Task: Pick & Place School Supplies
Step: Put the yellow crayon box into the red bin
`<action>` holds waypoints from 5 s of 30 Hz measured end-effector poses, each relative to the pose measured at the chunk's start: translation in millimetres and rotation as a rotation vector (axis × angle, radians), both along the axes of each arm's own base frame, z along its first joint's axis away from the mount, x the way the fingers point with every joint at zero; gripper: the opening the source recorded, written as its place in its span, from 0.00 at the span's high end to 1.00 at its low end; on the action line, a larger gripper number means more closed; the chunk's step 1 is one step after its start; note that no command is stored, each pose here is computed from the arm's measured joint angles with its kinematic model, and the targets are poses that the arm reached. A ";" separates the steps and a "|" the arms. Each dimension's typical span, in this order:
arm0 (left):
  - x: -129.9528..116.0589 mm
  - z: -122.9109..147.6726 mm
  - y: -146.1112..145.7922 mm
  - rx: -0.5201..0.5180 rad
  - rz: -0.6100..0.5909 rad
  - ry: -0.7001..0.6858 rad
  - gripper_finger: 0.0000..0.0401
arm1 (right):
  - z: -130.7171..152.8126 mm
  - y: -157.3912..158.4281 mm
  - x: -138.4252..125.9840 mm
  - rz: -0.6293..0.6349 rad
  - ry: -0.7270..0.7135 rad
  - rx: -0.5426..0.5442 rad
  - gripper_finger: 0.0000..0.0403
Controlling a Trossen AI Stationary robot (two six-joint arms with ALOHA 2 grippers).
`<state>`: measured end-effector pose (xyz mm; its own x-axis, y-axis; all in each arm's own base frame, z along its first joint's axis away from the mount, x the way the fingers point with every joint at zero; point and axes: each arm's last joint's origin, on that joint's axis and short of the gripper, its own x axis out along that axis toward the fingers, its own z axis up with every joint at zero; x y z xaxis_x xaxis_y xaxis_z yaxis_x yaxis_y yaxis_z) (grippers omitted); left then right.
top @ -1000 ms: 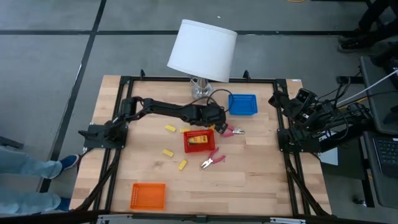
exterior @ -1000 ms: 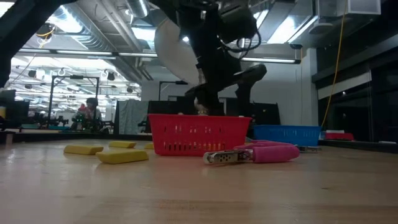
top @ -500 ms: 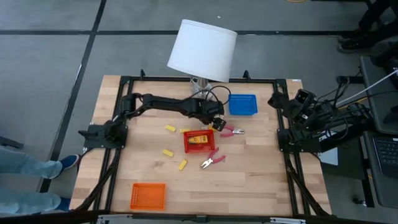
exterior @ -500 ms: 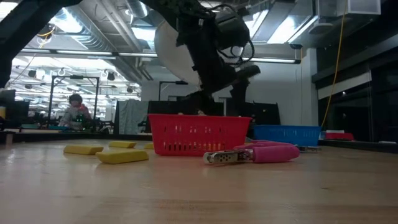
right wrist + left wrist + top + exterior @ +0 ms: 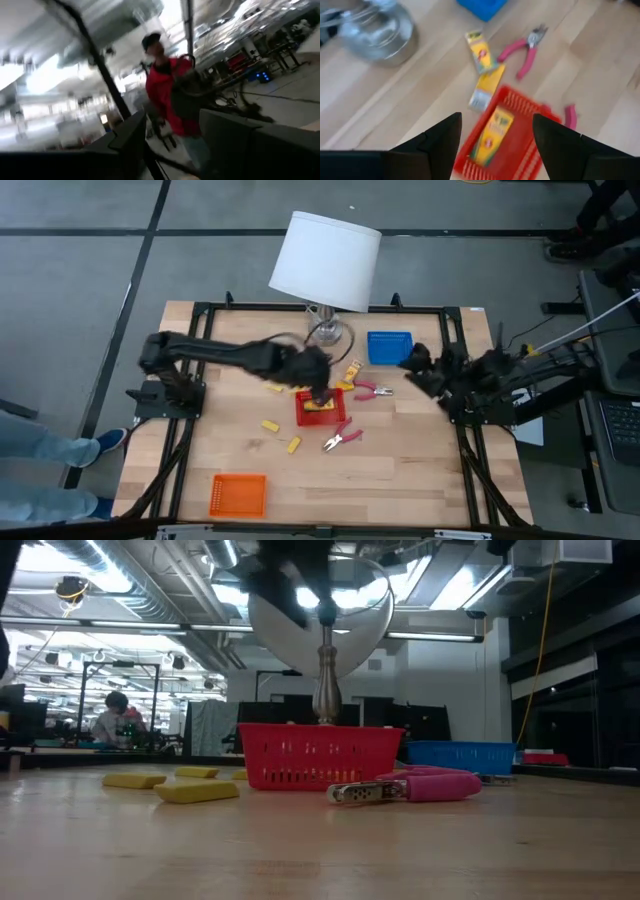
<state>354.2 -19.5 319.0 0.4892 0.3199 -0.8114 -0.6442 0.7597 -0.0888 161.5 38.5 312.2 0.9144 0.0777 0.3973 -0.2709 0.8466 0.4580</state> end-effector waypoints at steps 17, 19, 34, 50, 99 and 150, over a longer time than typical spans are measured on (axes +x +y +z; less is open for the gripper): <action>-76.2 17.1 -68.8 0.180 0.096 -0.124 0.40 | 38.2 0.2 104.8 0.090 0.999 -1.228 0.53; -80.2 14.4 -70.4 0.193 0.110 -0.093 0.40 | 33.7 1.7 118.5 0.176 1.030 -1.342 0.53; -140.2 2.5 -104.5 0.242 0.259 -0.003 0.40 | -75.6 -29.2 186.2 0.702 1.193 -1.828 0.53; -153.2 -6.2 -118.7 0.210 0.247 -0.011 0.40 | -110.7 -118.5 189.1 0.687 1.390 -1.461 0.53; -156.5 -6.7 -123.5 0.192 0.230 0.000 0.40 | -167.2 -125.0 192.6 0.589 1.589 -1.309 0.44; -155.8 -5.8 -122.9 0.231 0.212 -0.022 0.40 | -83.9 -8.0 238.3 0.336 1.303 -0.879 0.57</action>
<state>198.4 -142.4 313.3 0.4085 0.5915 -0.6952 -0.7902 0.6104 0.0551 399.8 30.5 228.3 0.4728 0.1081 -0.8745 -0.3233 0.9445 -0.0580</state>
